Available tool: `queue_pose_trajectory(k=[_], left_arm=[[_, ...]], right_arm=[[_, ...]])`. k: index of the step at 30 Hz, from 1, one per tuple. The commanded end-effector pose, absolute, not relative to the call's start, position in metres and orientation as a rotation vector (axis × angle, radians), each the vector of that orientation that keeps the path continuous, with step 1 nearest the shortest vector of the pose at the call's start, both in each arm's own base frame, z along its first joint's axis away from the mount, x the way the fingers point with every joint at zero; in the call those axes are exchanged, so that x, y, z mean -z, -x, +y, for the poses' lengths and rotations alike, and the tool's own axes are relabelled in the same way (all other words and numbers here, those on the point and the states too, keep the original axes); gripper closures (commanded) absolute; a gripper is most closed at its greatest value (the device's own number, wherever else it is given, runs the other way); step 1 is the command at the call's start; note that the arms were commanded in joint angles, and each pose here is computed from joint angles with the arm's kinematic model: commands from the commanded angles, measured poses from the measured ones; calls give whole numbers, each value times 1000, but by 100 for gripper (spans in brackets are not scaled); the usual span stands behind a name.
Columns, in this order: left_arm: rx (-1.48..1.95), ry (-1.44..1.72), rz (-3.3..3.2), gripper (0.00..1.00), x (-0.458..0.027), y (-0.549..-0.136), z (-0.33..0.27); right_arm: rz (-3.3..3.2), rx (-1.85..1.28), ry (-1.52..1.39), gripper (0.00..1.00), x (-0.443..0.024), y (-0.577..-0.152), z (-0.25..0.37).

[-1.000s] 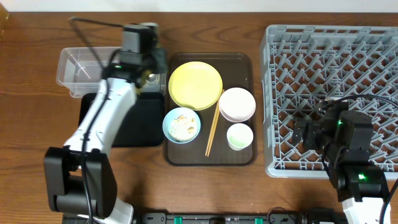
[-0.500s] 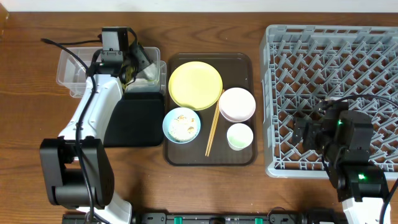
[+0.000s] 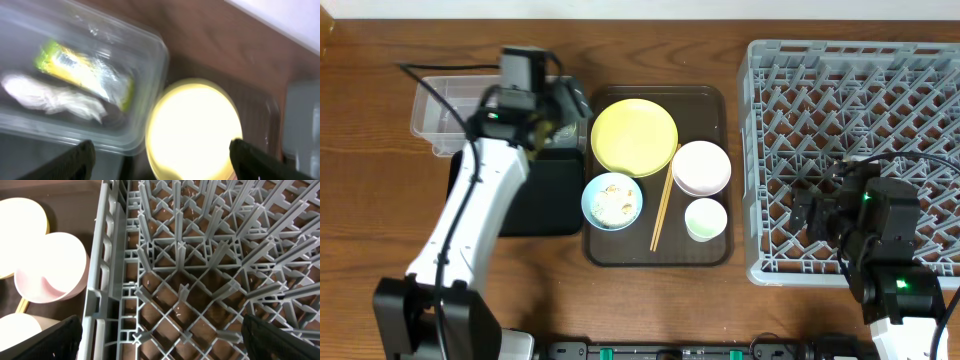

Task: Sort waste into correct bins and load items into the dishwasher rack
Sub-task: 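Carry the wrapper left and release it into the clear bin, then grasp the rim of the light-blue bowl with the left gripper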

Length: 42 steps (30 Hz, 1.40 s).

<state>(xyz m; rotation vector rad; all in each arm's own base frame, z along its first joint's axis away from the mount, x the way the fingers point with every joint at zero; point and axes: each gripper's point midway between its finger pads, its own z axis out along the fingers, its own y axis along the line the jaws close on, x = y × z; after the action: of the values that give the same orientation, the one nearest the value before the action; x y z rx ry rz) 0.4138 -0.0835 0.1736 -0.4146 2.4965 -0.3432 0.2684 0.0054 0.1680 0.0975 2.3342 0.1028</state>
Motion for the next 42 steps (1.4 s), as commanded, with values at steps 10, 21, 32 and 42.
queue_pose_trajectory(k=[10,21,32,42], left_arm=[[266,19,2849,17,-95,-333,-174],[179,-172,3005,33,-36,-299,-210],[141,-210,3052,66,-18,-290,-214],[134,-211,3059,79,-16,-288,-212]], right_arm=[[2316,-116,-84,1,-176,-271,10],[2316,-116,-84,1,-176,-271,10],[2315,-116,-84,1,-176,-271,10],[2316,-116,-84,1,-176,-271,10]])
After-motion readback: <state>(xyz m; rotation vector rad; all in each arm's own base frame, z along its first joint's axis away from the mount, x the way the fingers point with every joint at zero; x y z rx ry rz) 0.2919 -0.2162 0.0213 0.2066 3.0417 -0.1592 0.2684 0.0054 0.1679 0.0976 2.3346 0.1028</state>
